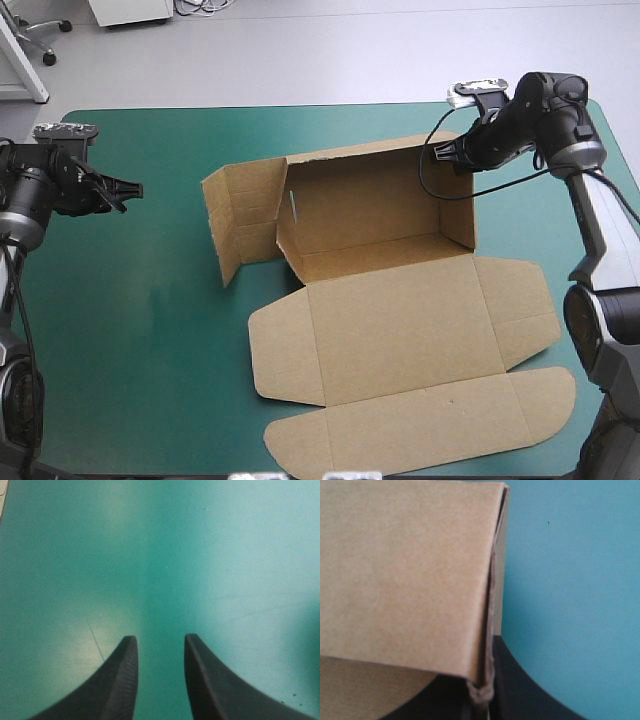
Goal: Fold the box
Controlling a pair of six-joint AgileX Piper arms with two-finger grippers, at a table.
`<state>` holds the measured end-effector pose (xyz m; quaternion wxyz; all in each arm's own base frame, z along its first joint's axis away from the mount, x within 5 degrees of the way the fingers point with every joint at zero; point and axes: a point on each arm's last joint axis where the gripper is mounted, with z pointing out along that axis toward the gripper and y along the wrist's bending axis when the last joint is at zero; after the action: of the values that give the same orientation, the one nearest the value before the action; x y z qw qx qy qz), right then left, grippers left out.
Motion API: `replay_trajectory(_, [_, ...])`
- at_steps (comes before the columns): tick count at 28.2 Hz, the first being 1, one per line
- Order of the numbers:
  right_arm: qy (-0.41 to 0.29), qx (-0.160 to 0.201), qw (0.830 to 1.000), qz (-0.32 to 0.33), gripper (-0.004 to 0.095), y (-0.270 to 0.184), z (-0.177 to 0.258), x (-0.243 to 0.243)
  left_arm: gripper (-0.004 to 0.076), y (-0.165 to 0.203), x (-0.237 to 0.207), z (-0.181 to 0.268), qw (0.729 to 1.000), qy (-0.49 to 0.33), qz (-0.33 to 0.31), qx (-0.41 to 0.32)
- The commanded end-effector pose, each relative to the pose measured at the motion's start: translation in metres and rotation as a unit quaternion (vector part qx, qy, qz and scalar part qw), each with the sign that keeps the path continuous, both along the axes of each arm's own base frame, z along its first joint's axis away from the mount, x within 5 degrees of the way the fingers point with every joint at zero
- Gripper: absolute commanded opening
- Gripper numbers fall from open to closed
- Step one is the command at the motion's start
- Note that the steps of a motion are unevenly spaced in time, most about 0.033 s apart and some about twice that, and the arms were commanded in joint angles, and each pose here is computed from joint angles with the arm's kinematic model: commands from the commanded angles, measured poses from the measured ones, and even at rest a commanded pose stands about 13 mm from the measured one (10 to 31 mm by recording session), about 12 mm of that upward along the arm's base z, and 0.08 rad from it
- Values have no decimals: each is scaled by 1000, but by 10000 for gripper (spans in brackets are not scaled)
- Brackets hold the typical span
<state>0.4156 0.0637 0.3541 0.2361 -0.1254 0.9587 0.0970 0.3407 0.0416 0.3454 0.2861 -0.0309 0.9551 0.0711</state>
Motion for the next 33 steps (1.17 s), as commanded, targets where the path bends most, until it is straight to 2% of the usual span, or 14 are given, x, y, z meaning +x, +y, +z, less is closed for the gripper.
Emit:
replay_trajectory(1, [-26,10,1000,-3,-31,0,19,-5,233,-1,-6,24,999,-48,-3,4])
replay_trajectory(7, [-4,6,1000,-3,-27,2,-1,7,233,-1,-7,24,999,-45,-6,5])
replay_trajectory(11, [-23,-10,1000,-2,-4,6,-5,13,233,-2,-6,24,999,-46,-7,4])
replay_trajectory(13, [-37,-2,999,-3,68,9,-3,15,233,-2,-7,23,999,-44,-7,4])
replay_trajectory(19, [-70,13,997,-6,418,13,1,19,233,-2,-8,22,999,-33,-5,3])
replay_trajectory(22, [-72,10,997,-7,516,12,1,20,233,-2,-9,22,1000,-27,-13,8])
replay_trajectory(28, [-83,10,997,-5,522,12,11,15,233,-2,-9,21,1000,-24,-14,7])
replay_trajectory(33, [-146,17,989,0,522,7,67,-20,233,-3,-9,21,1000,-24,-18,3])
